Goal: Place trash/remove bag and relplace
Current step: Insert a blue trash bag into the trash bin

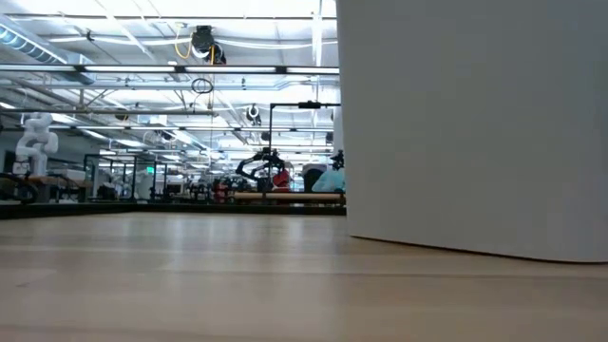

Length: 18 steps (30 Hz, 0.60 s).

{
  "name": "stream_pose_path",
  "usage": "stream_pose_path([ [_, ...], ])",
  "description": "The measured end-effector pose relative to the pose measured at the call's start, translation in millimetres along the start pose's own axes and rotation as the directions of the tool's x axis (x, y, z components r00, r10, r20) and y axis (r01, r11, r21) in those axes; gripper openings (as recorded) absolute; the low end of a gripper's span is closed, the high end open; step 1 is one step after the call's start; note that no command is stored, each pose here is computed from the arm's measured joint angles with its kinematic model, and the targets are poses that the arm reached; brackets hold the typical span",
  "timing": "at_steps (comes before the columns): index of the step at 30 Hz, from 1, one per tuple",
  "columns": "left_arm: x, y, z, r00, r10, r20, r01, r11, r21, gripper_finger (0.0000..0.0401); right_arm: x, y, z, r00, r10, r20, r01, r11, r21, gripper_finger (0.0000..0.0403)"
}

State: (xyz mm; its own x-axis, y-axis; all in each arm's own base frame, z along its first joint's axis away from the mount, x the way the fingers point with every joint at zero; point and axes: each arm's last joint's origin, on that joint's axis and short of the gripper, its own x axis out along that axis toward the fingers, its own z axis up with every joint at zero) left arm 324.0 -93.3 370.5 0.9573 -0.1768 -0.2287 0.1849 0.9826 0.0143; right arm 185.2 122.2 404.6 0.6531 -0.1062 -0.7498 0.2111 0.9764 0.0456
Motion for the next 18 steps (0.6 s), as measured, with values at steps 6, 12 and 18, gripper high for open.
stream_pose_path([
  [6,3,-7,3,0.997,-0.068,0.044,0.068,0.998,0.0,0.0,-8,8,-14,0.999,0.02,-0.046,-0.017,0.998,0.063,0.0231],
  [12,23,-16,-6,0.986,-0.155,0.059,0.155,0.988,0.005,0.0,-16,16,-27,0.992,0.07,-0.106,-0.055,0.989,0.138,0.023],
  [18,37,-18,-12,0.98,-0.19,0.054,0.19,0.982,0.009,0.0,-22,22,-34,0.993,0.082,-0.088,-0.072,0.99,0.119,0.0203],
])
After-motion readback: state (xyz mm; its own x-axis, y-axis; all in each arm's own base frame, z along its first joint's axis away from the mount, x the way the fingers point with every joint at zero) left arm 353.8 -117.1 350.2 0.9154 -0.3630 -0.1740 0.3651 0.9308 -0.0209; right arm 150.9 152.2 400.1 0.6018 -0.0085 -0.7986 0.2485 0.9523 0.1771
